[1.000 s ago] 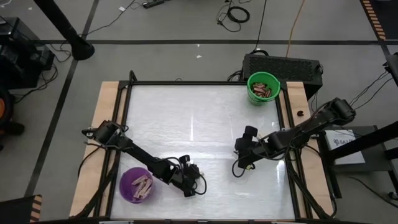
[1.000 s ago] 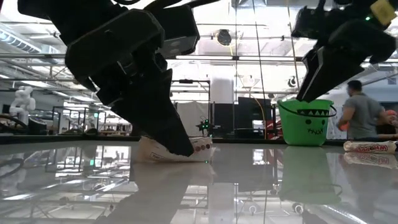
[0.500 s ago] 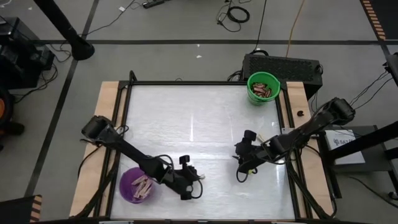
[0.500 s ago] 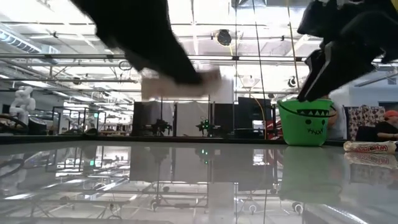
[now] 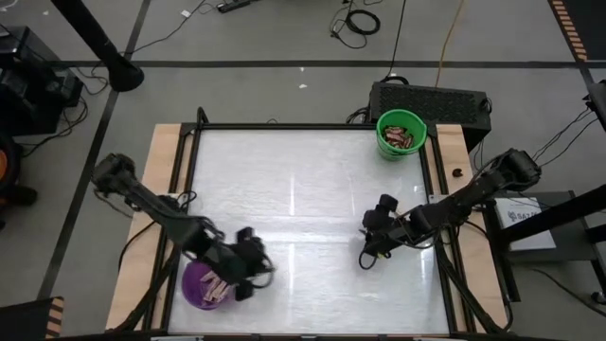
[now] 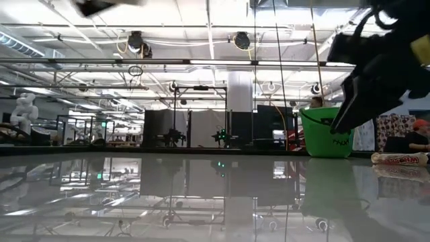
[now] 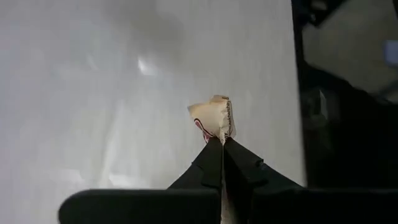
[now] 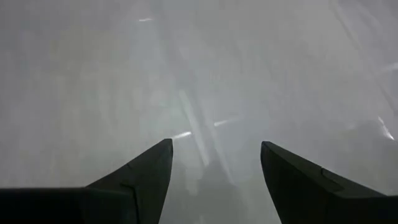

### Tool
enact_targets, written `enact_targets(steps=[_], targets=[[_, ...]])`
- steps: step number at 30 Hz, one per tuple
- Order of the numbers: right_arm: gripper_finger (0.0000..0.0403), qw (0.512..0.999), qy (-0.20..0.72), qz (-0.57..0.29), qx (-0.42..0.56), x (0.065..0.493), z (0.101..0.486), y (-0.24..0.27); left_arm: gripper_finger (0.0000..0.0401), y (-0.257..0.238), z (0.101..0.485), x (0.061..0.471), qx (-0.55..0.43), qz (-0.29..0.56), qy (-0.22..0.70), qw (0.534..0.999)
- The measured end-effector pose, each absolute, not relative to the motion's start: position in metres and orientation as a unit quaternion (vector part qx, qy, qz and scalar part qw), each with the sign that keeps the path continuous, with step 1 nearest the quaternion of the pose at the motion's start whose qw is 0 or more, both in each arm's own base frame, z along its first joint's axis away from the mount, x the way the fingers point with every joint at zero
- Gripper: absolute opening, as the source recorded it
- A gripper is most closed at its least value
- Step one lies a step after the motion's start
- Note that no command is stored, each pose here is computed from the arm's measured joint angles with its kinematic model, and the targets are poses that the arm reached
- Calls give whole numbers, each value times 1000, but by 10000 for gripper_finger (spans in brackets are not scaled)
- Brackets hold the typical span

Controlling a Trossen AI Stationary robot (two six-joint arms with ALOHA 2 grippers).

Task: Sort candy by brand, put in halloween buckets
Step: Put the white candy bar into the purple bucket

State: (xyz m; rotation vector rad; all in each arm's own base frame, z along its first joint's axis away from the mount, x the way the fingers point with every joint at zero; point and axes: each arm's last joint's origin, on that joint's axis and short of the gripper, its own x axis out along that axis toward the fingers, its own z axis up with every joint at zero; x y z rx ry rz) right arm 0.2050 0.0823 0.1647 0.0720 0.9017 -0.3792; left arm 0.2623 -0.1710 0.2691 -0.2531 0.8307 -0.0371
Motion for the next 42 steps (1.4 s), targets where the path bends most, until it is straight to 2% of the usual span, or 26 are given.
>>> enact_targets(steps=[6, 11, 19, 23, 31, 35, 42], targets=[[235, 855, 447, -258, 48, 203, 162, 63, 7, -163, 301, 199, -219, -15, 477, 851], [235, 827, 461, -312, 77, 198, 159, 50, 8, -173, 311, 162, -255, -18, 502, 826], [235, 794, 476, -364, 102, 191, 158, 39, 10, -183, 293, 135, -236, 74, 568, 785], [235, 778, 484, -386, 107, 188, 157, 34, 35, -187, 285, 134, -207, 90, 585, 779], [235, 769, 492, -395, 104, 186, 157, 31, 116, -188, 281, 135, -186, 91, 591, 779], [235, 749, 502, -417, 118, 181, 157, 27, 133, -186, 281, 138, -176, 90, 586, 786], [235, 659, 535, -508, 147, 163, 157, 9, 134, -180, 287, 160, -41, 69, 455, 887]])
